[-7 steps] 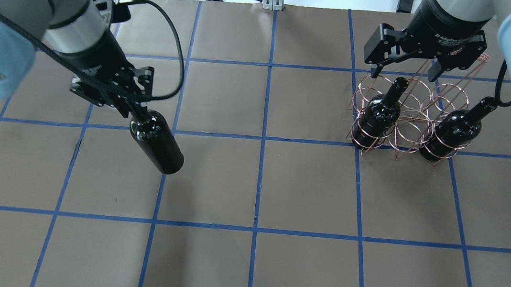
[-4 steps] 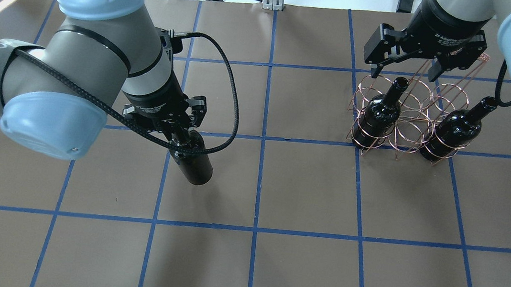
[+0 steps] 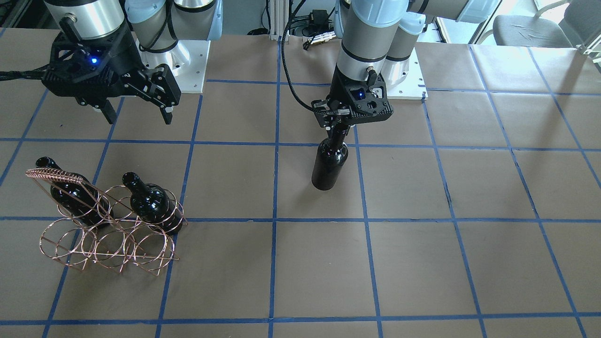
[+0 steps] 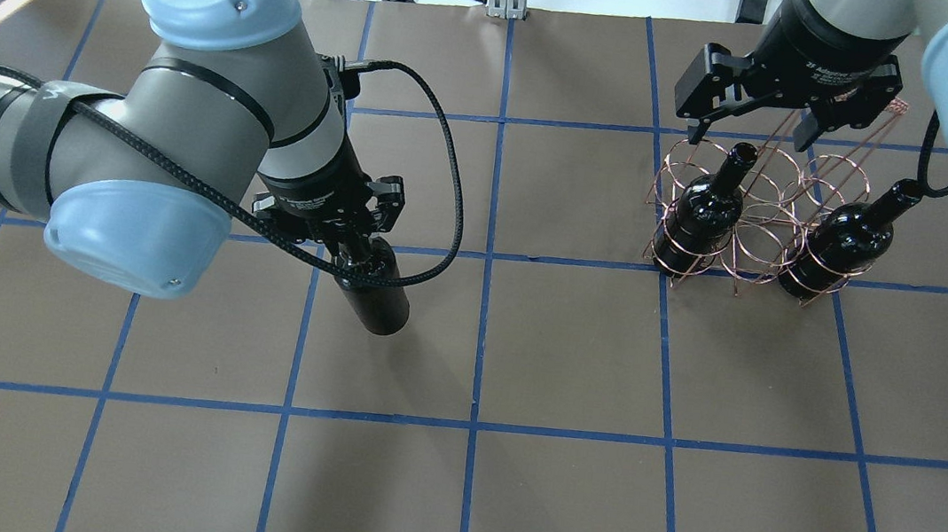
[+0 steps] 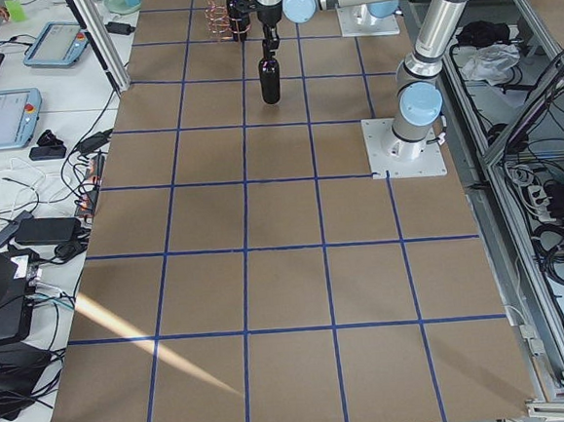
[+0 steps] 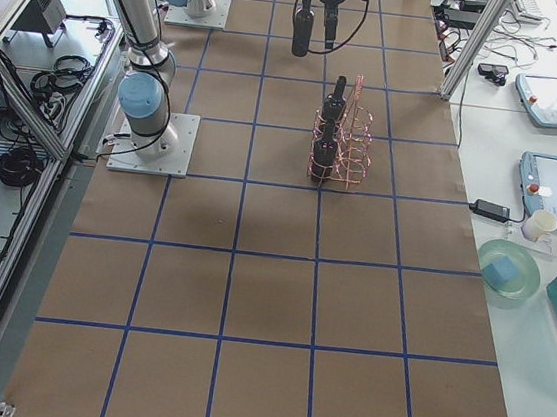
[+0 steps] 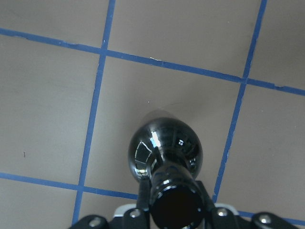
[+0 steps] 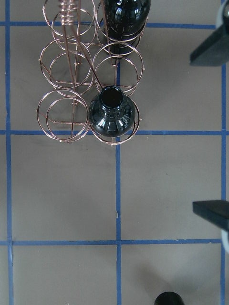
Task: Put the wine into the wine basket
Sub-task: 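Carry the held bottle with the left gripper toward the table center and lower it, then open the left gripper, release the upright bottle, and lift away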
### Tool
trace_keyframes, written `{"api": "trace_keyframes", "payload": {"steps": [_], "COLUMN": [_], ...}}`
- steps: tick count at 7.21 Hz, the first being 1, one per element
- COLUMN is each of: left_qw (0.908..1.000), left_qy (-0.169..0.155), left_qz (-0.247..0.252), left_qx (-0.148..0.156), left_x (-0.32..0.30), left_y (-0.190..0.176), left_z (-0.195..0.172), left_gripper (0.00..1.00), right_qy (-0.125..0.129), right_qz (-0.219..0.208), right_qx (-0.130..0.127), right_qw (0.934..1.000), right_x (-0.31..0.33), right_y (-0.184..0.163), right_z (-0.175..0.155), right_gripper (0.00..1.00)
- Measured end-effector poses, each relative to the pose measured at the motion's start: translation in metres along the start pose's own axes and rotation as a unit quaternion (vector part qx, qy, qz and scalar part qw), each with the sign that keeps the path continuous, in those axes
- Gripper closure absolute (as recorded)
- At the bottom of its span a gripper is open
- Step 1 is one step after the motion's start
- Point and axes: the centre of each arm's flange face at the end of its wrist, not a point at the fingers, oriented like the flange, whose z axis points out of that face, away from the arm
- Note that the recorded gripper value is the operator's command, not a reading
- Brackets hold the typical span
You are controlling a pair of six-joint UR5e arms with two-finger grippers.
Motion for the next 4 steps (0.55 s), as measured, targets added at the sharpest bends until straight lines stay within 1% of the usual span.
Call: {"api": "trace_keyframes", "payload": {"steps": [1, 4], "left_qw": [1.0000, 1.0000], "left_qy": [0.000, 0.002], "left_qz": [0.000, -0.002], "left_qx": [-0.001, 0.002], "left_x": [0.0012, 0.0023], "left_y": [-0.0004, -0.0013], "left_z": [0.0017, -0.0012], "left_gripper": [0.01, 0.00], "right_qy": [0.000, 0.000], "right_qz": [0.000, 0.000], "right_qx": [0.000, -0.001], "right_qw": [1.0000, 1.0000], "right_x": [-0.0001, 0.0000], "right_y": [-0.0001, -0.0004], "right_z": [0.0000, 0.0007], "right_gripper": [0.00, 0.00]}}
